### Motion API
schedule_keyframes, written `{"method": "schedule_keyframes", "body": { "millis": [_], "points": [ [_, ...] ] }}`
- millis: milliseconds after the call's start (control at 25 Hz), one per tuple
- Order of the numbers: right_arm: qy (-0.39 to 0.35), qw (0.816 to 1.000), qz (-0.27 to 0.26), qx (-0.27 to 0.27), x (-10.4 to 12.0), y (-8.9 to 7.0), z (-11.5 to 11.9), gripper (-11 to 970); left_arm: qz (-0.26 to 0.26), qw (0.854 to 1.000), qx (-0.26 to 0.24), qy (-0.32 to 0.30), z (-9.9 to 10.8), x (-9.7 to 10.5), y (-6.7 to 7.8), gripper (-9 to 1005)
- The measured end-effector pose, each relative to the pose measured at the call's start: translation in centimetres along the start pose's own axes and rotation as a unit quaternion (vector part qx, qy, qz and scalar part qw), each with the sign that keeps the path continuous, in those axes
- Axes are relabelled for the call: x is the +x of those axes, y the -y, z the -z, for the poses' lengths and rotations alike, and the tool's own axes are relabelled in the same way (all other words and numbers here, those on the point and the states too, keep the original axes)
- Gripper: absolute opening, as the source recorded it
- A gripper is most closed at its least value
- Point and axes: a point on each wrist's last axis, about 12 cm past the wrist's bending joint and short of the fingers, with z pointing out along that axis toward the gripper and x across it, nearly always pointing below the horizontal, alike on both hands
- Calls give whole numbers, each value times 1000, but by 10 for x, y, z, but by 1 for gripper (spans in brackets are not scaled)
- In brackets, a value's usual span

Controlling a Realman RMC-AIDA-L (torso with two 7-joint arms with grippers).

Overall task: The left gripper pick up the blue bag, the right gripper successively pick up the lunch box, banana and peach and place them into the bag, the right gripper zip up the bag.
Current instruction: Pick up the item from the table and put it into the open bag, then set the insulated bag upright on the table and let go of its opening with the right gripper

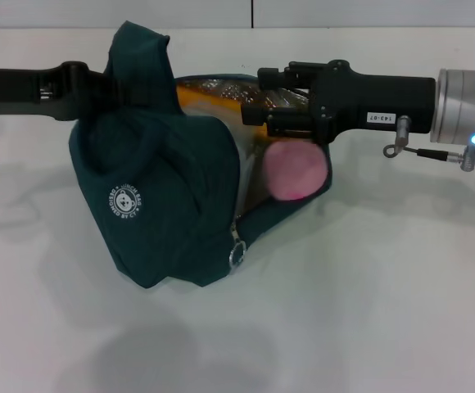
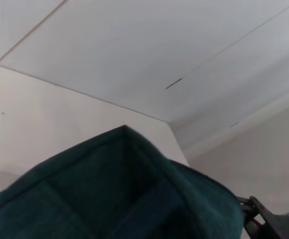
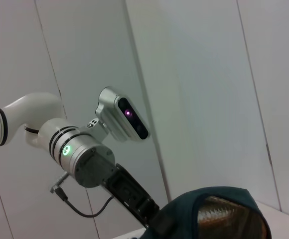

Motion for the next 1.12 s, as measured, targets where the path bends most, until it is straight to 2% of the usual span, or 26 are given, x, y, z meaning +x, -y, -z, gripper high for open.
{"method": "schedule_keyframes", "body": {
  "millis": [80,200,440,600,720,920,1120],
  "points": [
    [4,1000,0,1,-1,0,1,651,2,1000,-1,1,1,1,-1,56],
    [18,1000,-3,13,-2,2,9,649,2,1000,-1,1,1,2,-1,56],
    [52,996,-21,62,-1,8,41,646,2,1000,0,0,1,2,-1,56],
    [75,987,-93,110,7,15,70,642,3,1000,0,0,1,2,-1,56],
    [76,974,-173,129,22,18,84,639,3,1000,1,0,1,2,-1,56],
    [49,952,-271,131,51,19,76,627,1,1000,3,-2,-1,0,1,56],
    [21,945,-303,123,68,14,65,608,1,1000,3,-2,-2,0,1,56]
  ]
}}
